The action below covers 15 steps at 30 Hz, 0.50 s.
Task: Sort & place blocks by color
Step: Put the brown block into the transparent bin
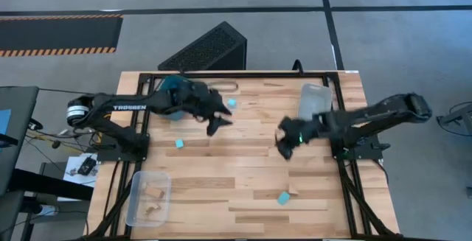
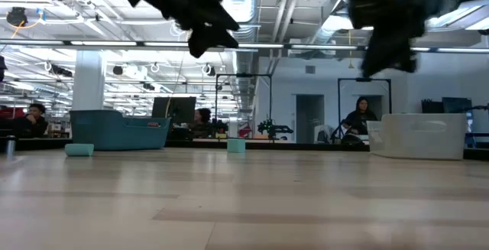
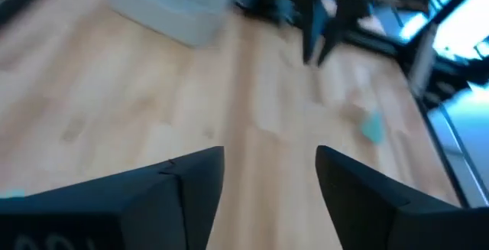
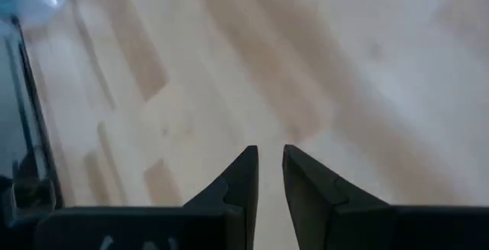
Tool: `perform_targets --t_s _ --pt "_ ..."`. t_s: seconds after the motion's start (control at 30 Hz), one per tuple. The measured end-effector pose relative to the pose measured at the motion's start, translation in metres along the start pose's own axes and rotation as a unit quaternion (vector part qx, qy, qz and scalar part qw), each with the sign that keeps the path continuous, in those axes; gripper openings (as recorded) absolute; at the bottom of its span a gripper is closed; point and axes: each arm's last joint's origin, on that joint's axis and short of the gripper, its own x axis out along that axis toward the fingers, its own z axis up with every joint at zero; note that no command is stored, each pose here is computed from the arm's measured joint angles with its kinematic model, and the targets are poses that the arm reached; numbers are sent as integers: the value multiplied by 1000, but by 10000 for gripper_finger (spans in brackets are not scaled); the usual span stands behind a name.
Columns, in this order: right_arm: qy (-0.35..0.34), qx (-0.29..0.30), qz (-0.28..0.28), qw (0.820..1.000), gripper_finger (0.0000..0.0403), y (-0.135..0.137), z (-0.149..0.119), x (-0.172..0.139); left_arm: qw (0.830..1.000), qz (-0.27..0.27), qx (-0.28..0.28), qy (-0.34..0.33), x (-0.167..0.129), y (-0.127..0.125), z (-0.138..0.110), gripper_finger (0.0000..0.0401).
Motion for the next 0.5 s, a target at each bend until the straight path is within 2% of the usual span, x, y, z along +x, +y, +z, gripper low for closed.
perform_targets --t_s 0.13,0.27,0.4,0.5 --pt "11 29 -30 999 90 23 -36 5 998 -3 54 37 5 -46 -14 182" --pt "51 65 -12 997 108 42 -68 6 994 7 97 47 9 -85 -28 179" --pt "100 95 -6 990 136 55 -100 4 994 22 97 42 9 -110 -37 179" --pt "129 97 -23 987 156 62 -118 3 995 30 91 16 11 -120 -38 179"
